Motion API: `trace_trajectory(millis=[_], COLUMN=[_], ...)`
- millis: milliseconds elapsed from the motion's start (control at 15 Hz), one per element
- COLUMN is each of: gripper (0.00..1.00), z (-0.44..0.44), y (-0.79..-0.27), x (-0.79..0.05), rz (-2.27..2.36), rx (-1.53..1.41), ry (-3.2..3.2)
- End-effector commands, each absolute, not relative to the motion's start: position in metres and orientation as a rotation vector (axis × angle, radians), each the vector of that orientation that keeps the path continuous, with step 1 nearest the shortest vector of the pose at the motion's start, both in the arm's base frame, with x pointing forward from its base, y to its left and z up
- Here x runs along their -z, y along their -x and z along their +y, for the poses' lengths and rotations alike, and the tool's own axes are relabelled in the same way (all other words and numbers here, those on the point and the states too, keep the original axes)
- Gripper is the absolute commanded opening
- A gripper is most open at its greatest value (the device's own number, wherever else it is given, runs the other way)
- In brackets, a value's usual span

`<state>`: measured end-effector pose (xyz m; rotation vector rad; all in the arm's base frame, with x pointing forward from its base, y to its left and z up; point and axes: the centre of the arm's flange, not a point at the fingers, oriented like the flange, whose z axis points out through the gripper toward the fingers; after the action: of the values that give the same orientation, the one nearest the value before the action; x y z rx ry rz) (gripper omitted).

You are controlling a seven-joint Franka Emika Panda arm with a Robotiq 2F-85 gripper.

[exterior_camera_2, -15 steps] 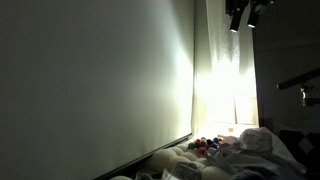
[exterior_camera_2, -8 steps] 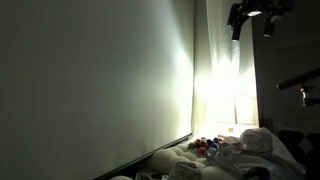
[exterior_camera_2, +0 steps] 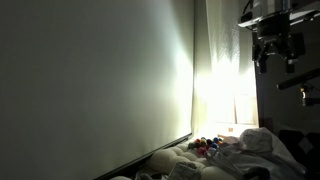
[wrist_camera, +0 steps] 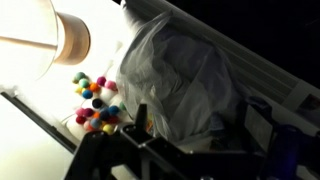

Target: Take the pair of socks out of the bag then move the bag slightly forward

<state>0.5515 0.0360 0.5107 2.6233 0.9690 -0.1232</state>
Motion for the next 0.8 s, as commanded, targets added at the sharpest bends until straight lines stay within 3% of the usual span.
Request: trace_trajectory(millis=[0,733], gripper=[1.00,1.00], z=[0.010,-0.048], y=[-0.538,-0.585], x=[-0.481,-0.383], rz=[0.873,0.461], rx=[0.232,0.054], ry=[-2.664,-2.771])
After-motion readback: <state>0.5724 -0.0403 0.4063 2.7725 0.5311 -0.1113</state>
